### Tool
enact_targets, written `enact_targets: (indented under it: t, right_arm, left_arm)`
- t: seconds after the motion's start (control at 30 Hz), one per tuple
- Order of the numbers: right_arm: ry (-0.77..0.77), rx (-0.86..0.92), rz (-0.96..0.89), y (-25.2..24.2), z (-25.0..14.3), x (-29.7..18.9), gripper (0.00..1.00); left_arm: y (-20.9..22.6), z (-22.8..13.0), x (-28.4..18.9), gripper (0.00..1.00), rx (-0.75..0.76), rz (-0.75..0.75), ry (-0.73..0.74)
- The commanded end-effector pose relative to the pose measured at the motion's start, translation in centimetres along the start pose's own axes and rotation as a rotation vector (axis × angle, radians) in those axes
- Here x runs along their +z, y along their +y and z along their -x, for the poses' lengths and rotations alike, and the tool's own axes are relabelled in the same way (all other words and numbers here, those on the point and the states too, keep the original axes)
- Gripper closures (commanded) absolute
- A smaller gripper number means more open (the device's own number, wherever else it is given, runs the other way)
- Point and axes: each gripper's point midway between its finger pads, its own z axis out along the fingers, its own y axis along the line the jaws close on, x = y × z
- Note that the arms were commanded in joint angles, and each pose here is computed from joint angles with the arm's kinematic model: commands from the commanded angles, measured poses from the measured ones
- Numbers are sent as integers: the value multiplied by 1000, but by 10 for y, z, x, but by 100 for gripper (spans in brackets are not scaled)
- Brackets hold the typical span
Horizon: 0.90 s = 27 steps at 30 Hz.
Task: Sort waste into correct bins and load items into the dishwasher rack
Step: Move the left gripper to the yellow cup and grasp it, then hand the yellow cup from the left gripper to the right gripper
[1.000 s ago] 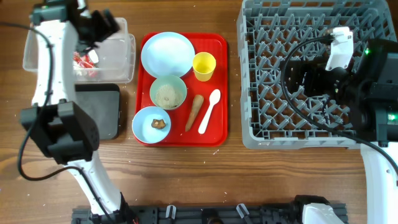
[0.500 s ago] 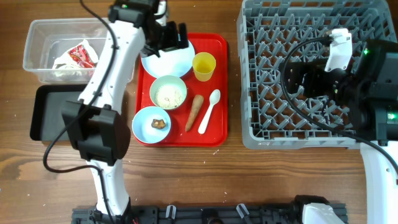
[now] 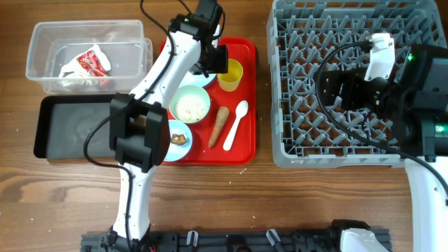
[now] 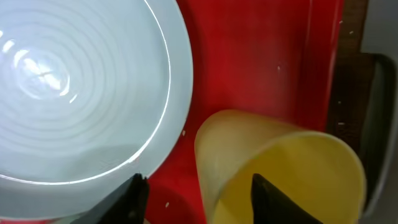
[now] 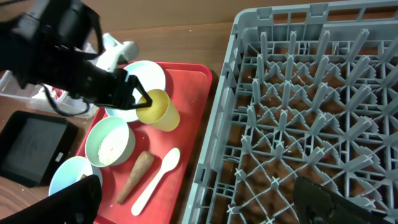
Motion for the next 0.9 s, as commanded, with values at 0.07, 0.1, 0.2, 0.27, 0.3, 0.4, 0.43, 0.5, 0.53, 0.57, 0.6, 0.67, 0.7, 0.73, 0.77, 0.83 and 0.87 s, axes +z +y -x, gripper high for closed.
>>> enact_targets:
  t: [0.07,0.1,0.2,0.27,0.3,0.4,0.43,0.5,0.53,0.57,0.6,0.67,0.7,0.73,0.77,0.83,0.87]
  right_arm:
    - [-7,-2,22,5,4,0,0]
    - [-7,-2,22,5,4,0,0]
    - [-7,-2,22,5,4,0,0]
    - [-7,1,23,5,4,0,0]
    - [-7,5,23,5,4,0,0]
    - [-9,39,27,6,5,0,0]
    - [-11,55,39,8,6,0,0]
    - [-27,42,152,27,11,-2,0]
    - [-34,26,233,38,14,0,0]
    - [-32,25,279,43,16,3,0]
    - [-20,13,343,49,16,10,0]
    - [28,-8,492,58,10,30,0]
    - [37,-11,521,59,9,35,0]
    - [44,-24,566,60,7,42,1]
    - [42,-39,614,60,7,51,0]
    - [34,-39,718,63,9,62,0]
    - [25,-37,792,67,11,65,0]
  left_arm:
    - [3,1,15,72,4,12,7]
    - [3,2,15,77,4,11,4]
    - [2,4,15,96,-14,8,-3]
    - [-4,2,14,96,-29,-27,8]
    - [-8,1,12,96,-31,-57,14]
    - [-22,0,-9,96,-47,-185,38]
    - [-26,-1,-21,96,-54,-233,44]
    - [-36,-1,-58,96,-70,-394,59]
    - [-43,-4,-79,96,-81,-494,76]
    - [-48,-5,-90,96,-66,-561,84]
    - [-62,-11,-113,96,-14,-716,106]
    - [-75,-18,-137,96,6,-894,144]
    - [-76,-18,-142,96,2,-926,152]
    - [-79,-20,-150,96,21,-978,155]
    - [-83,-25,-160,96,45,-1049,165]
    - [-86,-32,-168,96,56,-1099,183]
    - [-87,-36,-170,96,54,-1109,198]
